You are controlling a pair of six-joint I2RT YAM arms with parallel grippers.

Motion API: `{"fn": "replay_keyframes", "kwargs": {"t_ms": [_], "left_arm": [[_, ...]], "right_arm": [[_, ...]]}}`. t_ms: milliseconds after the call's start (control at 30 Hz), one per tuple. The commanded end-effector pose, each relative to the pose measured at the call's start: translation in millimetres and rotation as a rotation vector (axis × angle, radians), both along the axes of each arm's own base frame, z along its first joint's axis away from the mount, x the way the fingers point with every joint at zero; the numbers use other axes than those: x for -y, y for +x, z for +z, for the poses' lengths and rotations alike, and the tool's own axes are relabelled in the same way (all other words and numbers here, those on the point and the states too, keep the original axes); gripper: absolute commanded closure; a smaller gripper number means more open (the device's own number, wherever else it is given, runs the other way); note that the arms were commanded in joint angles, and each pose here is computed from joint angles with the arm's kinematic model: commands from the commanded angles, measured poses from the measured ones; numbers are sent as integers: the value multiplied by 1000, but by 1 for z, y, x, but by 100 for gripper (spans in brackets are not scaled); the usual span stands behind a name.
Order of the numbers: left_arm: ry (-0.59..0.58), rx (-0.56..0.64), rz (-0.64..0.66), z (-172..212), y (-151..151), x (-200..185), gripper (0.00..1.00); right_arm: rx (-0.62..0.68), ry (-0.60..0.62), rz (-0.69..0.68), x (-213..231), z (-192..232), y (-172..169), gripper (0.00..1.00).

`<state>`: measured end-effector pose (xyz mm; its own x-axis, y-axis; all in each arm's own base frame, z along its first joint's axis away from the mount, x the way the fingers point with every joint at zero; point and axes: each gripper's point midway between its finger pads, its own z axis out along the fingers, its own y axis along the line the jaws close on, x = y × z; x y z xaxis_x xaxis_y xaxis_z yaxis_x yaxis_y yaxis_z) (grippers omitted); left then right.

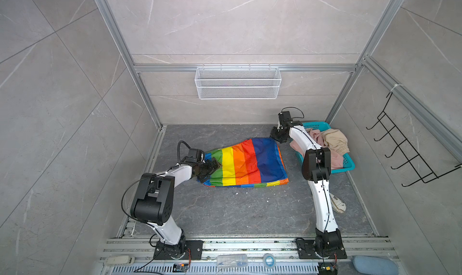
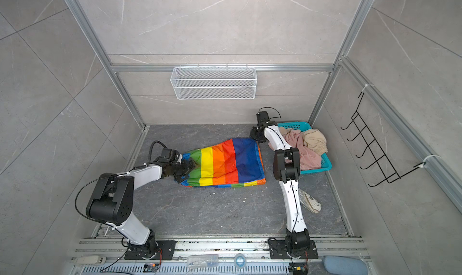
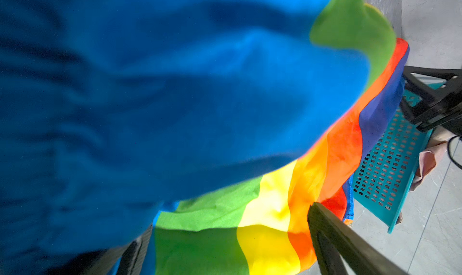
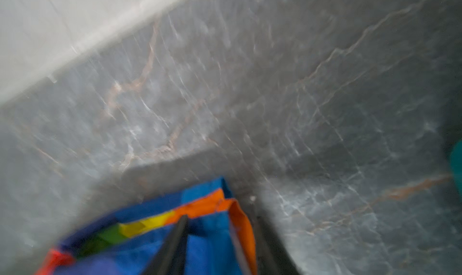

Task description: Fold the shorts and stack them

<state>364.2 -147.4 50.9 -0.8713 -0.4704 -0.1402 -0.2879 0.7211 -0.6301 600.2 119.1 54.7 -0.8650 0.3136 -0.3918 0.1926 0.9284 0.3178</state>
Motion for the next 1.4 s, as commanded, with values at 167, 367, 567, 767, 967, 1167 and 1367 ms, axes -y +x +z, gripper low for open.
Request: {"fn": "replay_keyframes", "kwargs": {"t_ms": [167,367,567,767,967,1167,1367], "left_arm": [[-2,135,30,61,29,-2,1],[-73,176,48,83,51,9,0],[-89,110,61,47,64,14,1],[-46,63,113,16,55,2,1],[6,34,117,3,48,-11,1],[19,25,87,-1,52,-11,1],[124,224,26,63,63,-20,1]], "right_arm": [[144,13,81,-15,117,-27,17],[162,101,171,-56,134,-99,1],[96,214,250,-98,96,-172,1],[-39,227,251,-96,30,-214,1],[-105,219,192,-59,-3,-244,1],[-126,187,165,-27,-9,-267,1],[-33,189,194,-28,30,-262,1]]}}
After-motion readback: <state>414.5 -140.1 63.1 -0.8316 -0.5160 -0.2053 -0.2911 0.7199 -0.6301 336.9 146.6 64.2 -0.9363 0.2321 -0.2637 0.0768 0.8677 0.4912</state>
